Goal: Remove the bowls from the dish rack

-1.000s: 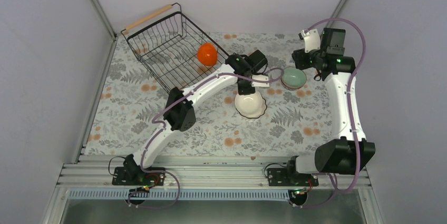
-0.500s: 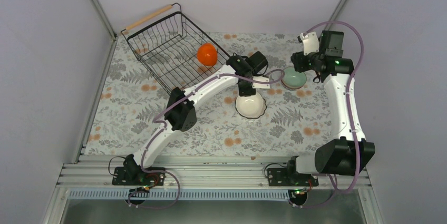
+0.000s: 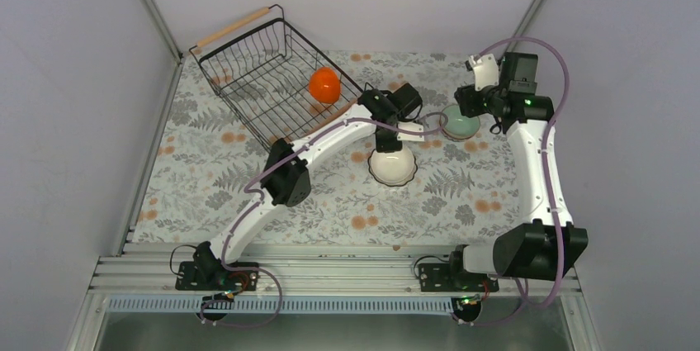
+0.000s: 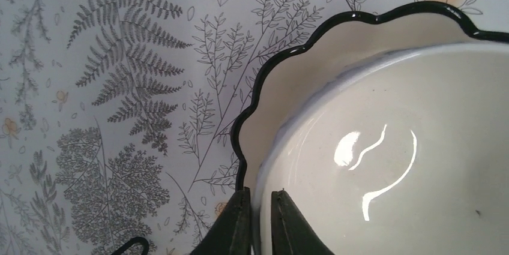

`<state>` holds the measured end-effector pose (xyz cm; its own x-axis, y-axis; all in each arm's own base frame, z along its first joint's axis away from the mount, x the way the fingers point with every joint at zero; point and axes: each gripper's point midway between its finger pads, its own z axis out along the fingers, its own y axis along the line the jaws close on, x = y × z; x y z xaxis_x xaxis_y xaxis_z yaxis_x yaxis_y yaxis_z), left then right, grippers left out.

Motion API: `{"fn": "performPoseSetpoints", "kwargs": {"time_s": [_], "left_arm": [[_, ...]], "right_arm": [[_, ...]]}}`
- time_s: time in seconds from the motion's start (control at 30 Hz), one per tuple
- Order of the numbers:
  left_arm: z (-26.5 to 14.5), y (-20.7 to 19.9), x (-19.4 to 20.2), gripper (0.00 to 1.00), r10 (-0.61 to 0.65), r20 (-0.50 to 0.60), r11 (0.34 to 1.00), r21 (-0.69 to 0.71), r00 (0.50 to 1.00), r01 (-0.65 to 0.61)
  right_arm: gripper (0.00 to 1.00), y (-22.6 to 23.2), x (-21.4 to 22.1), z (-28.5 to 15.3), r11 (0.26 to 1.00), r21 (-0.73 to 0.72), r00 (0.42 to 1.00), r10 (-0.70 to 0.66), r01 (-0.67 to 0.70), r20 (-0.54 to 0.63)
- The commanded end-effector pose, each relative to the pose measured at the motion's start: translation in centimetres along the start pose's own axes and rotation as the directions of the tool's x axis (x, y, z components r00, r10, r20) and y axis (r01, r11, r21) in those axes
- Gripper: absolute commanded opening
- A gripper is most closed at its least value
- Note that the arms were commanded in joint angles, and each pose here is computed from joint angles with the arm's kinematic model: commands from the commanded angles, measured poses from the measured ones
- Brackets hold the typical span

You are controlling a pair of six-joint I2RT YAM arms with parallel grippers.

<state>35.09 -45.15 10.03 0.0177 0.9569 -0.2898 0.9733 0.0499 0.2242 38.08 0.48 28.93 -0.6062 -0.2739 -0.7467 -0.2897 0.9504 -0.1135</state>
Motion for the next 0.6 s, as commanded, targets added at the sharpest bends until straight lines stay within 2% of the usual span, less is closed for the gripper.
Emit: {"fn": "performPoseSetpoints", "kwargs": {"time_s": [0.0, 0.13, 0.3, 0.4, 0.5, 0.57], "left_arm": [[1.9, -0.8, 0.8, 0.14, 0.029, -0.057, 1.000, 0.009, 0.998, -0.029], [2.4, -0.9, 1.3, 0.26, 0.040, -0.091, 0.999, -0.005, 0.995, -0.040], [2.2, -0.8, 0.9, 0.29, 0.034, -0.082, 0.999, -0.019, 0.996, -0.036], [1.1, -0.1, 0.3, 0.35, 0.024, -0.059, 0.998, -0.052, 0.998, -0.027], [-1.0, 0.9, -0.7, 0.49, 0.018, -0.024, 0.995, -0.102, 1.000, -0.020], [-2.9, 1.8, -1.1, 0.62, 0.013, -0.003, 0.989, -0.148, 1.000, -0.014]], "right_arm": [[0.58, -0.1, 0.0, -0.2, 1.000, 0.000, 1.000, -0.013, 0.013, 0.021], [0.58, 0.1, 0.0, -0.4, 1.000, -0.009, 1.000, -0.011, 0.011, 0.026], [0.58, 0.2, 0.0, -0.5, 1.000, -0.019, 1.000, -0.006, 0.006, 0.028], [0.58, 0.4, 0.1, -0.5, 1.000, -0.021, 1.000, -0.007, 0.007, 0.027], [0.58, 0.5, 0.3, -0.5, 1.000, -0.024, 1.000, -0.009, 0.009, 0.023], [0.58, 0.5, 0.5, -0.5, 1.000, -0.024, 1.000, -0.008, 0.009, 0.018]]}}
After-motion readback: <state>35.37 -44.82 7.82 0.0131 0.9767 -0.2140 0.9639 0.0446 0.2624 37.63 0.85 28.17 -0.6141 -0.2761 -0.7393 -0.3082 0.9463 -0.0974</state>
